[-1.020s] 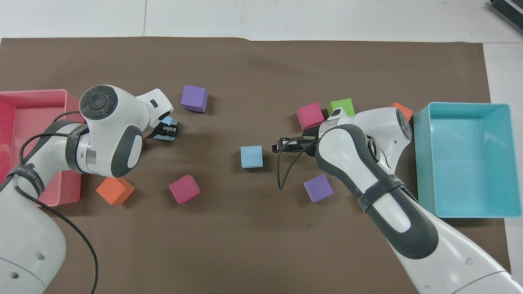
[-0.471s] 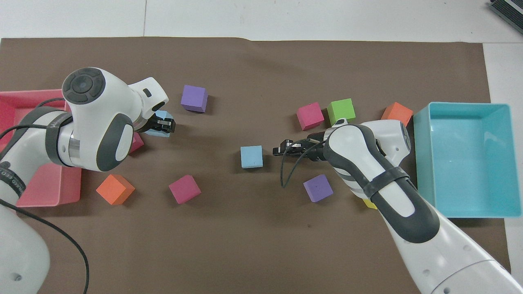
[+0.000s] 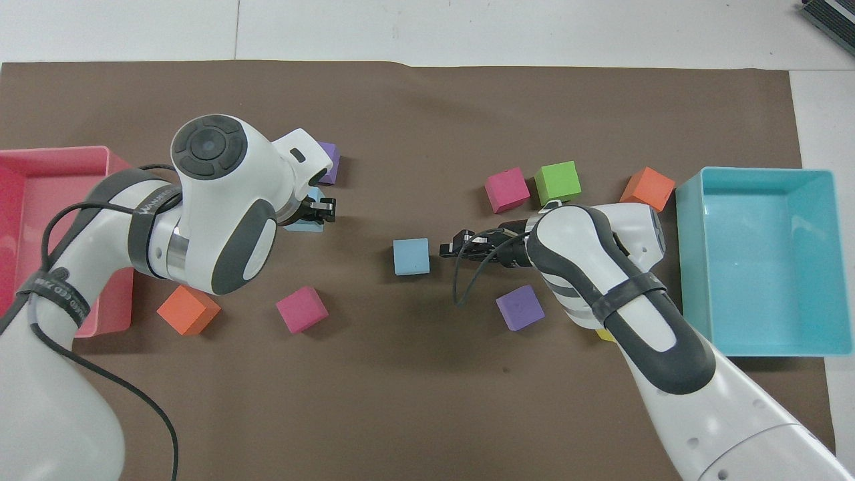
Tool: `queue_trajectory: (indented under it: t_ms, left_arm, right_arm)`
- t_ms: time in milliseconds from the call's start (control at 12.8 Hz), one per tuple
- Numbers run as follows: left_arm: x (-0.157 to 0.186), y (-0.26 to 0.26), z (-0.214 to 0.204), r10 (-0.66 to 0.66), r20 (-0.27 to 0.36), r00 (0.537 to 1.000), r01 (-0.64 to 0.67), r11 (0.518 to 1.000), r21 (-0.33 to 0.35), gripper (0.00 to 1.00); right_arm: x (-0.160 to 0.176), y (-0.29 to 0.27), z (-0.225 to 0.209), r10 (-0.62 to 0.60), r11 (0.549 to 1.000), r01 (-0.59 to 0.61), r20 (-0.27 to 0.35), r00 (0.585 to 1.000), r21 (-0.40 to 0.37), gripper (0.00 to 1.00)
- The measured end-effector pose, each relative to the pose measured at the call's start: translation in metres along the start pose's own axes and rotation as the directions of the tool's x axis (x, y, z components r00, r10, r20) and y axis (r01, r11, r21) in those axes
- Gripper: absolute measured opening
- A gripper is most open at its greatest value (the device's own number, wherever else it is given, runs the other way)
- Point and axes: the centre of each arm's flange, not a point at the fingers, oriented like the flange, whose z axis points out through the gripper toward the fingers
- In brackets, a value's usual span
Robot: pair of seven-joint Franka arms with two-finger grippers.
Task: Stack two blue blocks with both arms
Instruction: 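Carry the held cube with the left gripper over the mid-table cube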
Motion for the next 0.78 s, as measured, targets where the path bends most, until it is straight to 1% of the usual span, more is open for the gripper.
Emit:
queue_trajectory:
  t_ms: [235, 471, 706, 784]
  left_arm:
    - [-0.013, 0.050, -0.010, -0.058, -0.018, 0.998, 0.058, 0.998, -0.013, 0.59]
    - [-0.026, 0.081, -0.011, -0.077, -0.017, 0.997, 0.077, 0.997, -0.018, 0.59]
    - [-0.036, 0.107, -0.004, -0.059, -0.009, 0.998, 0.059, 0.998, -0.020, 0.59]
    - [-0.040, 0.117, 0.000, -0.052, -0.007, 0.999, 0.052, 0.998, -0.021, 0.59]
  right_arm:
    - [-0.001, 0.003, 0.001, -0.011, 1.000, 0.011, 0.002, 1.000, -0.003, 0.01]
    - [0.001, 0.010, -0.001, -0.021, 1.000, 0.021, -0.001, 1.000, -0.006, 0.01]
    - [-0.001, 0.012, 0.000, -0.019, 1.000, 0.019, 0.002, 1.000, -0.003, 0.01]
    - [-0.001, 0.012, 0.001, -0.023, 1.000, 0.023, -0.002, 1.000, 0.012, 0.01]
